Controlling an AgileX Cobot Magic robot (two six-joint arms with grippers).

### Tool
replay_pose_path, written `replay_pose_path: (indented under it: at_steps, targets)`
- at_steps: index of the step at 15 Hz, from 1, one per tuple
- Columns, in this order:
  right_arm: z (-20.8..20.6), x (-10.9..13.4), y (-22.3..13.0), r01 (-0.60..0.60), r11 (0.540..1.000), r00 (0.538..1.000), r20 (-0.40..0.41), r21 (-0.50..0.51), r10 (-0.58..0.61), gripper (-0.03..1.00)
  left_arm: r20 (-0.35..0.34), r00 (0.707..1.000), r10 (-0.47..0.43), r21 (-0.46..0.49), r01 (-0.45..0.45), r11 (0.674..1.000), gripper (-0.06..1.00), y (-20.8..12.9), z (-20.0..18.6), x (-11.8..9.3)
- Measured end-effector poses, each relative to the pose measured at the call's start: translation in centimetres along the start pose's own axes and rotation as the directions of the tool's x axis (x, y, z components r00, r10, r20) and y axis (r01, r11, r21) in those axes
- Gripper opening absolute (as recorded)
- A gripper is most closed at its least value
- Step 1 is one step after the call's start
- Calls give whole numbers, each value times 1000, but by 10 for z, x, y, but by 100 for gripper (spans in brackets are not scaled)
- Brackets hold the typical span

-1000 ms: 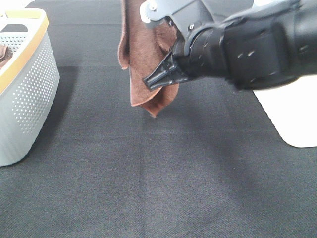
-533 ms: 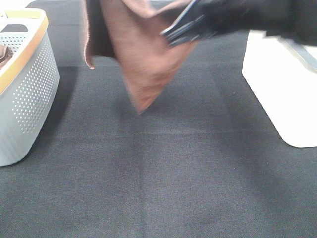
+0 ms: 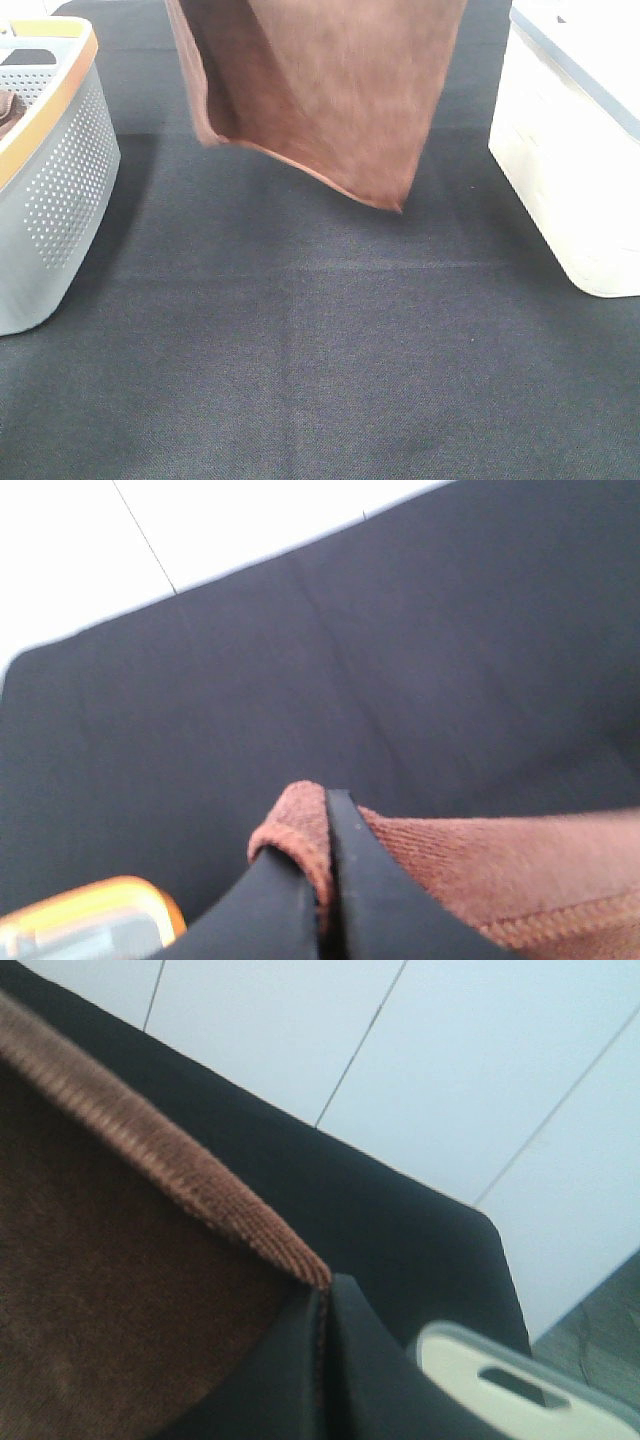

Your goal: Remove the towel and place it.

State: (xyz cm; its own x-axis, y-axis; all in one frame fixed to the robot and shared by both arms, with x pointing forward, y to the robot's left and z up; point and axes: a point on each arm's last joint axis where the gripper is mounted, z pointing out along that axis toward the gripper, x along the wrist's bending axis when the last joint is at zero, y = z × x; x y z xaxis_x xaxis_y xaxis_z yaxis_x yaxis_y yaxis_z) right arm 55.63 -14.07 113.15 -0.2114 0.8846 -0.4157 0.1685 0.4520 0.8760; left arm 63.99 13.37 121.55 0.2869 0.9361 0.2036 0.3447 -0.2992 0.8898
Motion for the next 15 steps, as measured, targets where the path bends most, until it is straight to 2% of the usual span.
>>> replay_pose_path:
  at_steps: [2, 4, 6, 8, 9, 10, 11, 12, 14, 15]
  targets:
    - [35, -14, 3, 3, 1000, 1000, -15, -30, -3, 0, -26, 1000, 2, -95, -4, 996, 0, -2, 26, 13]
    - [70, -21, 1, 16, 999, 1000, -12, -38, -17, 0, -35, 999, 1, -128, -5, 992, 0, -11, 51, 19]
    - [95, -15, -3, 21, 999, 1000, -11, -25, -21, 0, -40, 999, -5, -77, 2, 997, 0, -30, 77, 21]
    - [110, -5, -19, 32, 999, 999, -35, 27, -31, 0, -38, 999, -28, 92, 31, 995, 0, -55, 94, 17]
    - [111, 1, -30, 77, 995, 996, -54, 60, -74, 0, -20, 997, -80, 241, 83, 967, 0, -74, 101, 12]
    - [109, 4, -40, 95, 992, 993, -72, 85, -89, 0, -7, 994, -113, 348, 108, 931, 0, -87, 103, 7]
    - [106, 12, -54, 121, 985, 989, -99, 120, -109, 0, -3, 993, -121, 388, 113, 915, 0, -92, 103, 5]
    - [101, 20, -70, 143, 976, 984, -129, 161, -123, 0, 9, 990, -142, 510, 117, 852, 0, -106, 103, 1]
    - [85, 37, -95, 186, 958, 970, -195, 219, -144, 0, 11, 987, -159, 630, 116, 768, 0, -118, 97, -2]
    - [77, 46, -107, 215, 944, 962, -222, 250, -160, 0, 12, 987, -162, 653, 115, 748, 0, -120, 96, -3]
